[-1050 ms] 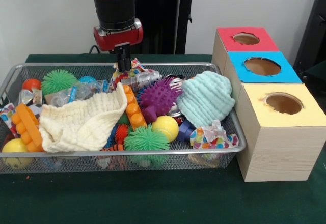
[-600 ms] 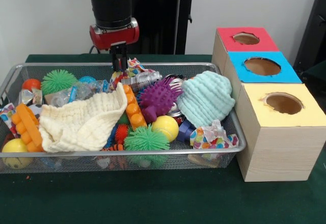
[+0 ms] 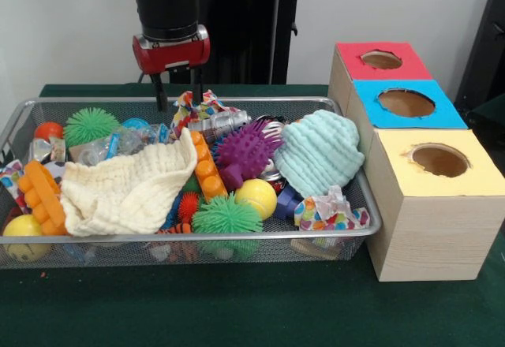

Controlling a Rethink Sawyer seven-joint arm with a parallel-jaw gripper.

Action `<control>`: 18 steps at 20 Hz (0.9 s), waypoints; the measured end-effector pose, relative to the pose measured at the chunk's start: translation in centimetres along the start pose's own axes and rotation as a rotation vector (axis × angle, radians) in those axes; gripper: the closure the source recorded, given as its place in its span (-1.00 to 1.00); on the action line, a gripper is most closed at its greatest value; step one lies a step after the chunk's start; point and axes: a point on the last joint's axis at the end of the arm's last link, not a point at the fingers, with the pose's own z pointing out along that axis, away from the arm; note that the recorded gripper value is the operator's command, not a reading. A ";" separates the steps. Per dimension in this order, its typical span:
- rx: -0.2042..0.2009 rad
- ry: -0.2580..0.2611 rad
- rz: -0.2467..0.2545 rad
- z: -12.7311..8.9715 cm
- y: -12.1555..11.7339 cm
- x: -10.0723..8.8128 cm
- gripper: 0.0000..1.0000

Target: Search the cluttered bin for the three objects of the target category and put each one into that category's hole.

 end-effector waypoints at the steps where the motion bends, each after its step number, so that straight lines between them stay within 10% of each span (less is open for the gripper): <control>1: 0.000 0.000 0.000 0.0 0.0 0.0 -1.00; 18: -0.060 0.029 -0.046 1.5 3.8 0.4 -1.00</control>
